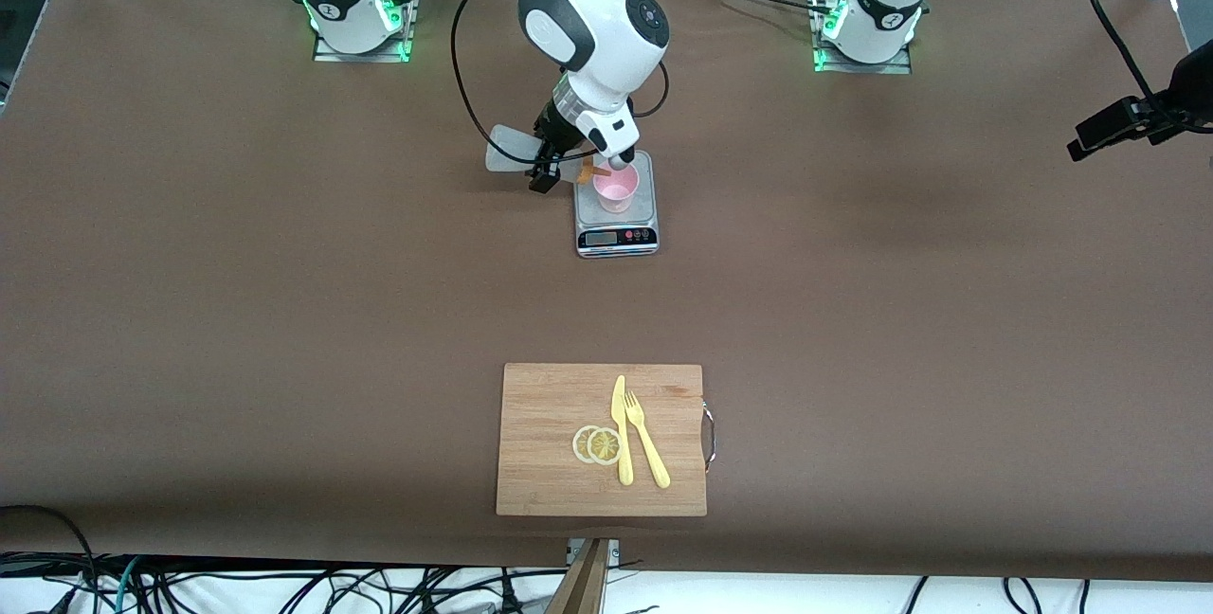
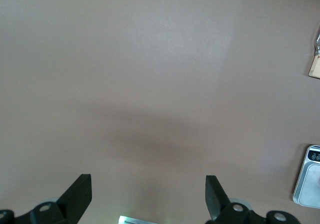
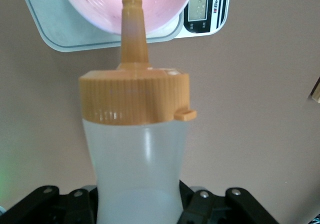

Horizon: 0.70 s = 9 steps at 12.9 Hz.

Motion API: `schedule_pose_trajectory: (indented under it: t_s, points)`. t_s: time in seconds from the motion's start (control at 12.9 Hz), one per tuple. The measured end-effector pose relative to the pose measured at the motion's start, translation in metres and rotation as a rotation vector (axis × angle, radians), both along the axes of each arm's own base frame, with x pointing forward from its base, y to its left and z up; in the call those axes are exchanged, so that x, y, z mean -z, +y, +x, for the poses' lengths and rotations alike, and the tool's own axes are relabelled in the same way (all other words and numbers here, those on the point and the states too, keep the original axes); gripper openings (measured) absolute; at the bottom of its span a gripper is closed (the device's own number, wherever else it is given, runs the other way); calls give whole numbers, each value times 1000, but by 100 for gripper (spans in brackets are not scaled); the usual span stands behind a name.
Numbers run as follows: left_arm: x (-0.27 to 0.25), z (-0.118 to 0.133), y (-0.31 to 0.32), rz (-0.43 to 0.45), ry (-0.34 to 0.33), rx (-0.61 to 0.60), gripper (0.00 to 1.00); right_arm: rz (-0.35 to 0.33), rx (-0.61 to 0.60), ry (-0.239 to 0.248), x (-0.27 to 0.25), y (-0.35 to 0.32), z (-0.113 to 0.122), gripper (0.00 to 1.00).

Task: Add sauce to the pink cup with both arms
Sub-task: 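Tilt the bottle nozzle into the pink cup with the right gripper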

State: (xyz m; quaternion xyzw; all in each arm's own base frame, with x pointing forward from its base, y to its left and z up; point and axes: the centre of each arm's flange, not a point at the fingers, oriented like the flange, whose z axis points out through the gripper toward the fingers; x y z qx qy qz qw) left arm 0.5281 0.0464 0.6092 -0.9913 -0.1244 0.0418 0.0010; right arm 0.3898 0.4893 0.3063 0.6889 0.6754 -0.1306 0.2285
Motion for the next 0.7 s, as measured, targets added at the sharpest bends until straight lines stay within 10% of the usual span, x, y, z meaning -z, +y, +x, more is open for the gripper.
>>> schedule_pose_trajectory:
  t_s: [0.7]
  points:
    - [3, 2, 0, -1, 6, 0, 100, -46, -17, -7, -2, 1, -6, 31]
